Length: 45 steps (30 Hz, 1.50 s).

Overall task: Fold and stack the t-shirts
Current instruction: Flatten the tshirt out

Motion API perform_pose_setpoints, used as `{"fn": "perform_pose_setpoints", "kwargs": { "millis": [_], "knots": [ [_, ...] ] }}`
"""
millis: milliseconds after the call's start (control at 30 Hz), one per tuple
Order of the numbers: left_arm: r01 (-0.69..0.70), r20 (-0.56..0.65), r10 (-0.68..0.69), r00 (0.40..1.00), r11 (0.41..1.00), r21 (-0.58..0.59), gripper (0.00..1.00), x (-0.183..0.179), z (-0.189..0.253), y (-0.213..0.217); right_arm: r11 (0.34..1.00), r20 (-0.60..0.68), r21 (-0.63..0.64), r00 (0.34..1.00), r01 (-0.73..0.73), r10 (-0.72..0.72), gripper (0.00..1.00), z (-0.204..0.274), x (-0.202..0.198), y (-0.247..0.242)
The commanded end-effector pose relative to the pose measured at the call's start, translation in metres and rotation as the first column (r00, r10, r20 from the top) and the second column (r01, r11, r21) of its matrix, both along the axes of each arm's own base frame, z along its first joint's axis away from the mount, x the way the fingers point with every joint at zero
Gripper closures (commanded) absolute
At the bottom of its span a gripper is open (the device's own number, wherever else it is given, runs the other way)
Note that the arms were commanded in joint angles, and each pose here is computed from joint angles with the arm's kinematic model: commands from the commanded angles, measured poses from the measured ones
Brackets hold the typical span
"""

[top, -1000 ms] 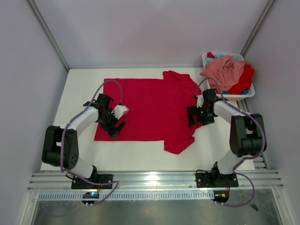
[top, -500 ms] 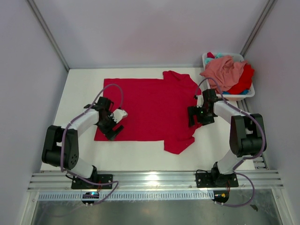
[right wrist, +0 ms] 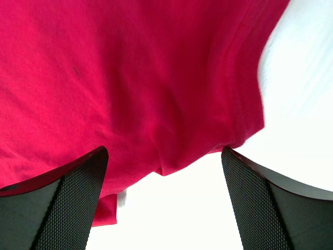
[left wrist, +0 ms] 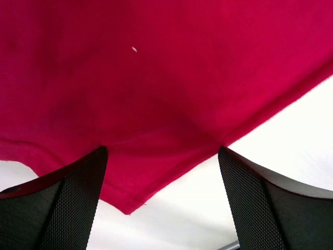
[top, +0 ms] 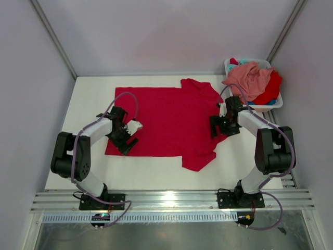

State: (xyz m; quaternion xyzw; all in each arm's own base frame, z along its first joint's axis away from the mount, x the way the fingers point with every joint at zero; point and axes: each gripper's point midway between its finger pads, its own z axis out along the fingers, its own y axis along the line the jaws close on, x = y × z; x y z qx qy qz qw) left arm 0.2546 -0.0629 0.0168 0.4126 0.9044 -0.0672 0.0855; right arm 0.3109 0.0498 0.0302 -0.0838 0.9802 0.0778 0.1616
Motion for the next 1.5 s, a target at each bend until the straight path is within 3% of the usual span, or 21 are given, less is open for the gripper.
{"fn": "perform_pose_setpoints", "kwargs": {
  "millis": [0,200,400,767,1000,1300,1467],
  "knots": [
    [-0.04,0.056,0.043,0.997,0.998,-0.056,0.11,0.028,-0.001,-0.015,1.0,0.046,-0.023,0.999,0.01,-0.009,0.07,0.014,0.015,-0.004],
    [-0.091,0.079,0.099,0.992,0.992,-0.091,0.12,0.048,-0.008,-0.024,0.997,0.056,-0.073,0.998,0.036,-0.032,0.07,0.013,0.017,-0.014],
    [-0.095,0.052,0.1,0.994,0.991,-0.097,0.13,0.045,-0.011,-0.026,0.99,0.09,-0.128,0.995,0.063,-0.052,0.06,0.016,0.022,-0.025],
    [-0.161,-0.02,0.16,0.987,0.981,-0.107,0.14,-0.018,0.016,-0.014,0.99,0.134,-0.123,0.99,0.065,-0.048,0.06,0.024,0.041,-0.023],
    [-0.179,0.076,0.187,0.979,0.978,-0.103,0.13,-0.031,0.039,-0.004,0.993,0.194,-0.101,0.98,0.063,-0.042,0.06,0.041,0.059,-0.019],
    [-0.178,0.083,0.186,0.979,0.979,-0.096,0.14,-0.013,0.033,-0.006,0.99,0.159,-0.124,0.986,0.063,-0.043,0.06,0.018,0.06,-0.022],
    [-0.181,0.126,0.191,0.973,0.979,-0.088,0.14,0.015,0.028,-0.008,0.977,0.113,-0.198,0.992,0.078,-0.056,0.06,-0.003,0.052,-0.036]
  ]
}}
